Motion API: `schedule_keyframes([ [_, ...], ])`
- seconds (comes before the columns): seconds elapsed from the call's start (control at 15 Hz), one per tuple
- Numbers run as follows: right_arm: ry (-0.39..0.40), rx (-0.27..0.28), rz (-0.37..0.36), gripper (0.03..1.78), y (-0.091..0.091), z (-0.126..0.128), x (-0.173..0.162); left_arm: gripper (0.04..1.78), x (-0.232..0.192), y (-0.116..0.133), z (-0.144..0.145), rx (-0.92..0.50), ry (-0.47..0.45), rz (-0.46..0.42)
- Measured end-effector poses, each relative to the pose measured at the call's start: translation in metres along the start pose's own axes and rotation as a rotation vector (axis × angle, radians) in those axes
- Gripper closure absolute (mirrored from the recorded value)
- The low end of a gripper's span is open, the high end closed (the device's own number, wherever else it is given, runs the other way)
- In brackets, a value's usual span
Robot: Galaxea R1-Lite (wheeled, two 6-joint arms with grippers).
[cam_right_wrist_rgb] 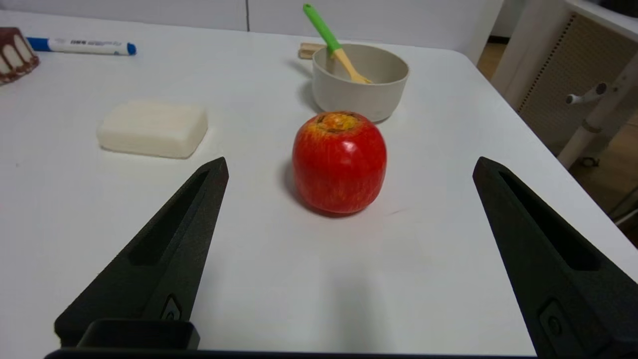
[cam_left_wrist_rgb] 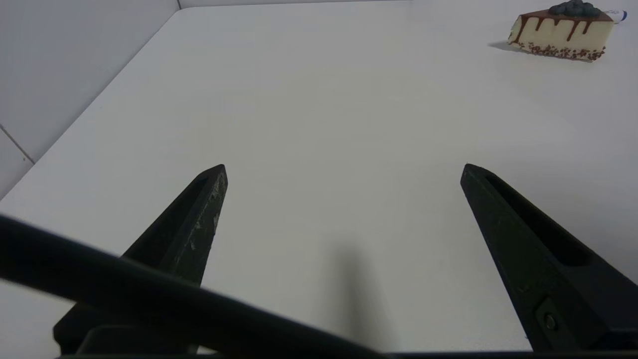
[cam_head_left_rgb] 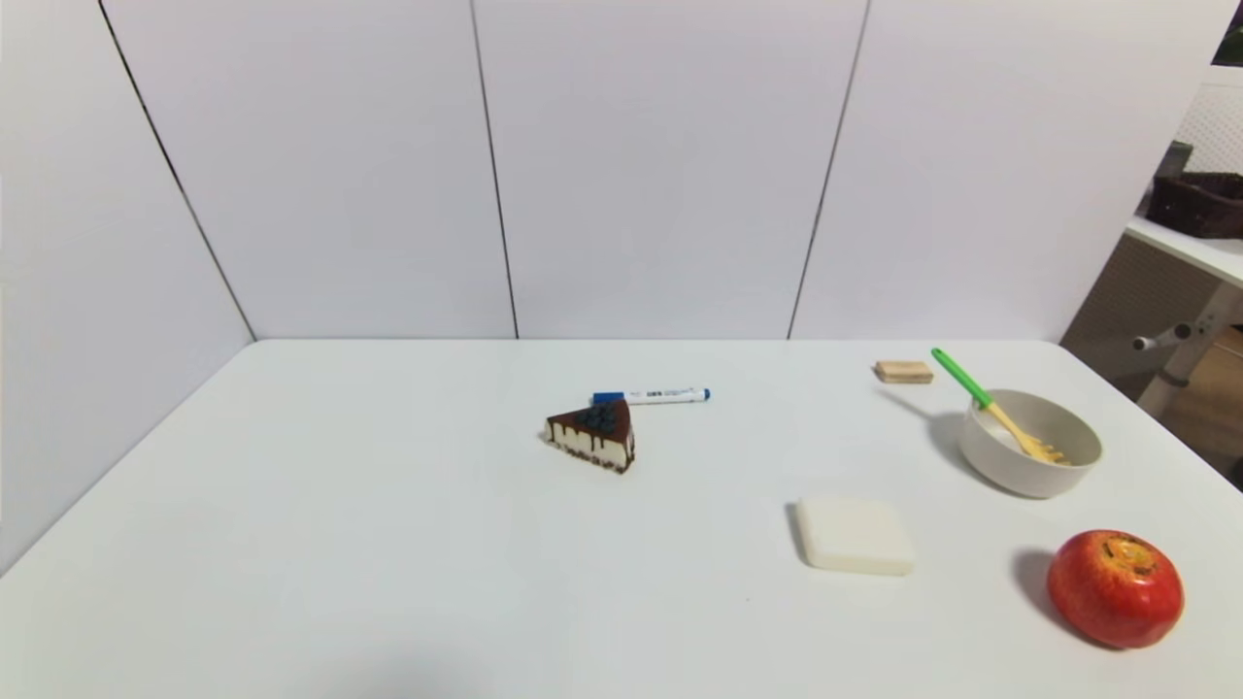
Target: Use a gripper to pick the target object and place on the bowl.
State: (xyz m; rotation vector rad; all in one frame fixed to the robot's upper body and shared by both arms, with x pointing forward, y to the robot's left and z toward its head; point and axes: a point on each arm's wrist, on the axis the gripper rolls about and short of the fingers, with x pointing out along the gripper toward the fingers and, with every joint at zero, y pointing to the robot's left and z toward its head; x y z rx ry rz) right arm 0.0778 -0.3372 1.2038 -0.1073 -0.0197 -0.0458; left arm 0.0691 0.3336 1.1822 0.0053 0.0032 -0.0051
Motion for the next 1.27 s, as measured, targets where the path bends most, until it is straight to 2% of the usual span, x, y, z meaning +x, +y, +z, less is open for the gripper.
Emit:
schedule_keyframes([
  [0.13,-0.002,-0.001,0.081,0.12,0.003,-0.012,-0.005,0.13,0.000,0.000,0.000,0.000,0.000,0.000],
  [0.2,0.021,-0.003,0.088,0.12,0.003,-0.017,-0.007,0.13,0.000,0.000,0.000,0.000,0.000,0.000],
  [0.27,0.038,-0.001,0.089,0.12,0.004,-0.020,-0.008,0.13,0.000,0.000,0.000,0.000,0.000,0.000],
  [0.47,0.018,0.001,0.087,0.12,0.004,-0.021,-0.009,0.13,0.000,0.000,0.000,0.000,0.000,0.000],
  [1.27,0.018,0.010,0.072,0.12,0.003,-0.021,-0.009,0.13,0.000,0.000,0.000,0.000,0.000,0.000],
])
